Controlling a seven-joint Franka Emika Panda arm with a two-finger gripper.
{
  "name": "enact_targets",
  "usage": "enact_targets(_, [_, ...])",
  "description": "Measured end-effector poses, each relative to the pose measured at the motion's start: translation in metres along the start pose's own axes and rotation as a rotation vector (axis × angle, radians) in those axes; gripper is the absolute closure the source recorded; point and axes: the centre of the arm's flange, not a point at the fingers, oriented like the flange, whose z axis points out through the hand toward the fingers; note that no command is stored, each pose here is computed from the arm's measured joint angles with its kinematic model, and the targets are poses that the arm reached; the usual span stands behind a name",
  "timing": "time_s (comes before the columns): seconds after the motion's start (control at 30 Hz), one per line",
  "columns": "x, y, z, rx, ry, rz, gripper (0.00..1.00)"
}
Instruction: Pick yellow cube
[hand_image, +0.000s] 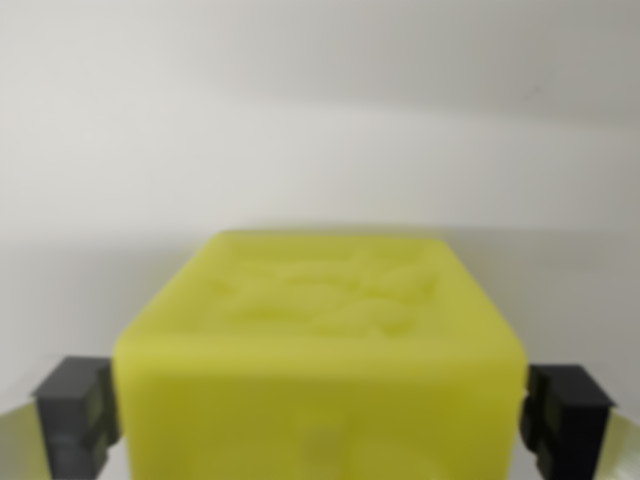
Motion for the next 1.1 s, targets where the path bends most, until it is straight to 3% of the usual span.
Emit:
enact_targets(0.17, [0.0,0.0,0.001,0.0006,0.0003,-0.001,0.0])
enact_targets(0.2, [0.0,0.0,0.001,0.0006,0.0002,-0.001,1.0])
enact_targets(1.1, [0.0,0.0,-0.057,0.0013,-0.0001,0.001,1.0])
